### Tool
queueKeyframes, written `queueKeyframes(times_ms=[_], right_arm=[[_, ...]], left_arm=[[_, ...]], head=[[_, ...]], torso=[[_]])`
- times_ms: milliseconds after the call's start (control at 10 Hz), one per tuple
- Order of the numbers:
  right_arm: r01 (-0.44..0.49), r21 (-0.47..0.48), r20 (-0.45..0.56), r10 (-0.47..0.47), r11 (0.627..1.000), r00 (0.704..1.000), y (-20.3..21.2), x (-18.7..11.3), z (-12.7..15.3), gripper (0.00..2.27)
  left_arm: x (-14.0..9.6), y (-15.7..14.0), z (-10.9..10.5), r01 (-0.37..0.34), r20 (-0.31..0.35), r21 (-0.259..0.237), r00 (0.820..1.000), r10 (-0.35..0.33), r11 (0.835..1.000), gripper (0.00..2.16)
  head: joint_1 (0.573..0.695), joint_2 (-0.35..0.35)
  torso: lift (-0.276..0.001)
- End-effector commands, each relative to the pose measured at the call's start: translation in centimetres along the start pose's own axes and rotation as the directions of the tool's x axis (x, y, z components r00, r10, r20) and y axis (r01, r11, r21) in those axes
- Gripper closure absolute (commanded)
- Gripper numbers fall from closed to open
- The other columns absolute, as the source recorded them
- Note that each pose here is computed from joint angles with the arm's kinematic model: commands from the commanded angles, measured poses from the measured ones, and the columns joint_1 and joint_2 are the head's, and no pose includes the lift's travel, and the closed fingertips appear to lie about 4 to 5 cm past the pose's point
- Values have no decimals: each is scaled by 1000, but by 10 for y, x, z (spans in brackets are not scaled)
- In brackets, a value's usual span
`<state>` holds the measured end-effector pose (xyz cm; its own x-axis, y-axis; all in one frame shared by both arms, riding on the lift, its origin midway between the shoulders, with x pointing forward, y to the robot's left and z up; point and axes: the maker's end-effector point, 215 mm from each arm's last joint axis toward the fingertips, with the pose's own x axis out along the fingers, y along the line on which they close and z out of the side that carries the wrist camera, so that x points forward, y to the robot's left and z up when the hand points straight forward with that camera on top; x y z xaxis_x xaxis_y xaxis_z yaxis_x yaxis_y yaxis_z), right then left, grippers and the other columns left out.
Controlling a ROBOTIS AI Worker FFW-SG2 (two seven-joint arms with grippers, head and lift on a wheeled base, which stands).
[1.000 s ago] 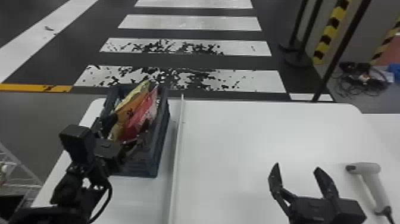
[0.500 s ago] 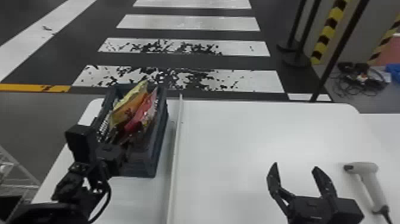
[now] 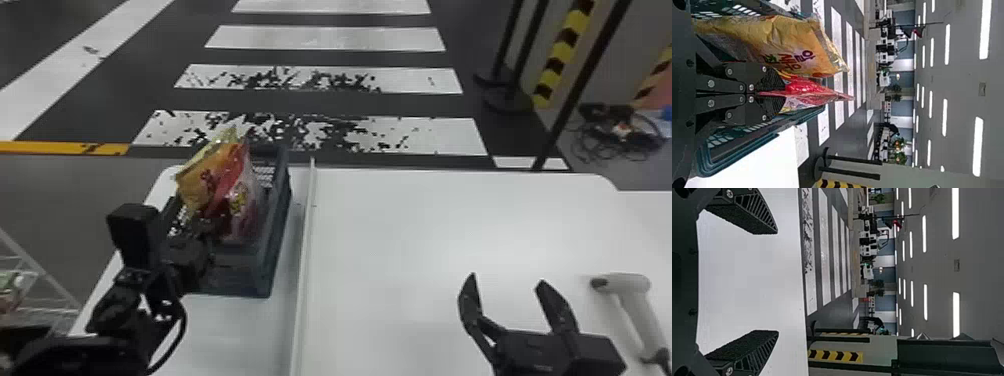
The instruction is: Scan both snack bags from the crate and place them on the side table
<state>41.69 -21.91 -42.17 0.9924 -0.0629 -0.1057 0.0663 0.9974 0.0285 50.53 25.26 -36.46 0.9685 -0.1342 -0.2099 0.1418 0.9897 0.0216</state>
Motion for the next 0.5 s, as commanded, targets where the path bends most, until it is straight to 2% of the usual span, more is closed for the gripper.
queueKeyframes(times_ms=[0, 300, 400], right_arm=[[-8, -1, 0, 8, 1000, 1000, 5, -1, 0, 83], [-29, -5, 5, 29, 1000, 1000, 17, -2, 2, 83], [-32, -7, 7, 32, 999, 999, 19, -2, 2, 83]], left_arm=[[-5, -4, 26, 1, 41, 1, 999, -2, 1000, 2142], [-30, -6, 78, -3, 94, 0, 996, 3, 1000, 2142], [-34, -12, 83, 16, 105, -35, 994, -12, 999, 2142]], head=[[695, 41], [695, 48], [695, 51]], torso=[[-95], [-95], [-95]])
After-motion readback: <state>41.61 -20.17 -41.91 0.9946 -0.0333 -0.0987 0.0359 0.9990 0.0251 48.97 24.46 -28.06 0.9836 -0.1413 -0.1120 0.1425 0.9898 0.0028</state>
